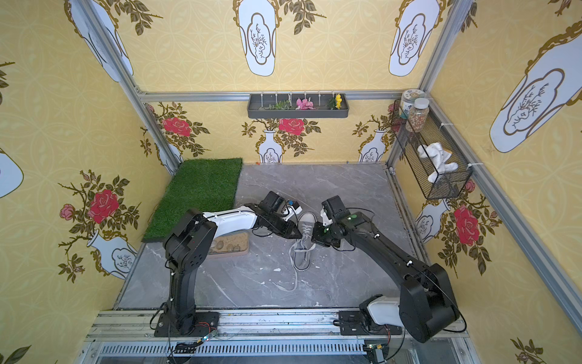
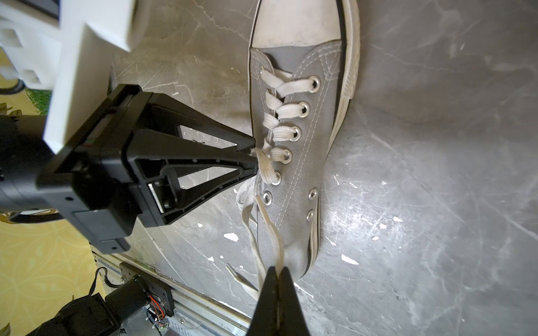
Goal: Tie the shoes
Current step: Cross the shoelace with the shoelace.
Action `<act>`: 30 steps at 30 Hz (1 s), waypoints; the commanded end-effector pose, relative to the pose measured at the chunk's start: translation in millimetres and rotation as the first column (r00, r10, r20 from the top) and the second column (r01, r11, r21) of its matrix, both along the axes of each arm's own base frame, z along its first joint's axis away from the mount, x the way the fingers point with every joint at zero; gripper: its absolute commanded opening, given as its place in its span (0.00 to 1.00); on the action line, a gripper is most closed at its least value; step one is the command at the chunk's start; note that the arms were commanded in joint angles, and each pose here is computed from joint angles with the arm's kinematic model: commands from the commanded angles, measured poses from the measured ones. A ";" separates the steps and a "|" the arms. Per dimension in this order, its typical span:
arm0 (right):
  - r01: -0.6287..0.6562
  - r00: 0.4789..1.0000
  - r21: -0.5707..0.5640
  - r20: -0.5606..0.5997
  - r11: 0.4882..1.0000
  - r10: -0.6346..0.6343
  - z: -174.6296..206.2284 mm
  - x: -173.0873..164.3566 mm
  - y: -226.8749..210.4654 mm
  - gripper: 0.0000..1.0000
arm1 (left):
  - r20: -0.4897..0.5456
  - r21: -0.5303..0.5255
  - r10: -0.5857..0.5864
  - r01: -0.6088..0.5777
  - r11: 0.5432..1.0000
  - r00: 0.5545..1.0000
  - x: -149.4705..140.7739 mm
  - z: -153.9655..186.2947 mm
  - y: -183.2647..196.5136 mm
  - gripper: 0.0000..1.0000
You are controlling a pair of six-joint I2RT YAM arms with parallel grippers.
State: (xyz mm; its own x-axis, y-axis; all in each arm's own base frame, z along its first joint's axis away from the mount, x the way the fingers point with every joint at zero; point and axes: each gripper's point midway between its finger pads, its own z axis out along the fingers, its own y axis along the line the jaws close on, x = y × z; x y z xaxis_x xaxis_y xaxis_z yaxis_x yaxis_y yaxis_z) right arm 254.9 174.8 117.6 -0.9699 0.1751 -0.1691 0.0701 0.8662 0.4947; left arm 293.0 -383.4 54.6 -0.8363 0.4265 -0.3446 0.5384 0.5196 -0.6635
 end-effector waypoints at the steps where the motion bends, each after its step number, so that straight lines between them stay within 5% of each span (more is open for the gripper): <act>1: -0.006 1.000 0.002 0.015 1.000 0.006 0.4 2.4 0.9 0.00 | -0.015 -0.001 -0.026 0.026 1.000 1.000 -3.0 -6.3 -1.0 0.28; 12: -0.012 1.000 -0.002 0.005 1.000 0.012 -2.7 2.1 1.2 0.00 | -0.011 -0.013 -0.020 0.020 1.000 1.000 -0.7 -0.8 -1.7 0.00; 30: -0.086 0.996 0.064 -0.007 0.994 0.087 -11.5 -4.9 28.3 0.00 | 0.047 -0.047 0.044 -0.042 0.998 0.998 7.2 30.6 3.2 0.00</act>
